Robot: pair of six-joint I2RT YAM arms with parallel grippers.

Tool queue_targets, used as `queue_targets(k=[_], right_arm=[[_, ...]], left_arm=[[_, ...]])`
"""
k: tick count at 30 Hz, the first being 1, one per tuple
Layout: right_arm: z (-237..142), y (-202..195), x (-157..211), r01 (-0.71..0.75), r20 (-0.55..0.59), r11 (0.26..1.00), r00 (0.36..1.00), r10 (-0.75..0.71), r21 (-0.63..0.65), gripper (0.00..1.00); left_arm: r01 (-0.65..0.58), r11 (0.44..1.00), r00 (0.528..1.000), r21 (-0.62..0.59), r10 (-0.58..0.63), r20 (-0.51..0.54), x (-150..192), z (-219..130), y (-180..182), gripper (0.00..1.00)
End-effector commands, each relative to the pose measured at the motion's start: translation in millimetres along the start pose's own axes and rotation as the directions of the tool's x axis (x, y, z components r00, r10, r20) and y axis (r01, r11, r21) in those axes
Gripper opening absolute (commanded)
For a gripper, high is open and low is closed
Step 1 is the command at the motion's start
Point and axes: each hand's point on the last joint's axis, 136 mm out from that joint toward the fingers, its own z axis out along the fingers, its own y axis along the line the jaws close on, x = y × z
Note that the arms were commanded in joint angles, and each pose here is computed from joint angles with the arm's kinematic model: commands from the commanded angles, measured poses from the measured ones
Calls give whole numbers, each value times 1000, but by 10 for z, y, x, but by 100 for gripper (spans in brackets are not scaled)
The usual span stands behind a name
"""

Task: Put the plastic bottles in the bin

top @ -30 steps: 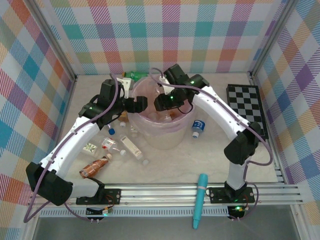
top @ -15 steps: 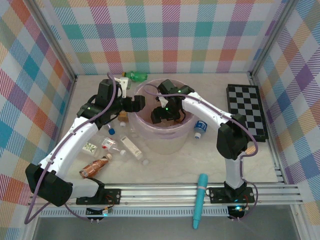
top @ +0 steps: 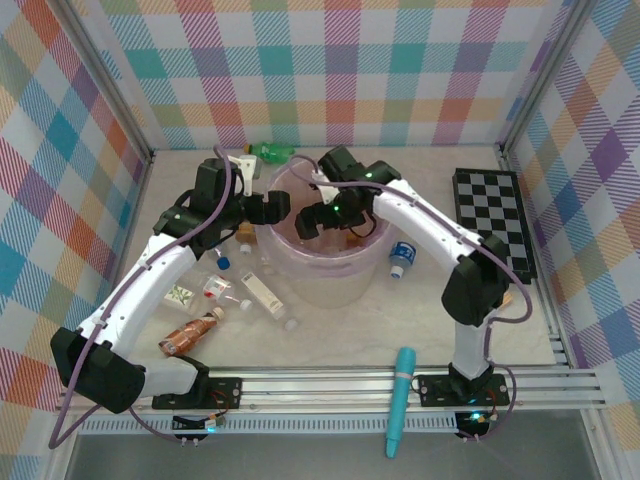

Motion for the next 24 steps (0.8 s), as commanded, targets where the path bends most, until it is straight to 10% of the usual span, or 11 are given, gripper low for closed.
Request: queue_targets(k=[1,13,24], right_arm=[[-551,93,-129,75,100,997,992,-78,32,100],[-1856,34,-357,77,471,984,870,-146,163,99],[-2280,-1151,-72,-303,525,929,837,152,213,99]], left_arm=[[4,999,999,-37,-5,-42,147,8,133,92],[12,999,999,-44,-13,-36,128,-11,175,91],[18,999,999,-33,-19,-30,110,-34,171,92]])
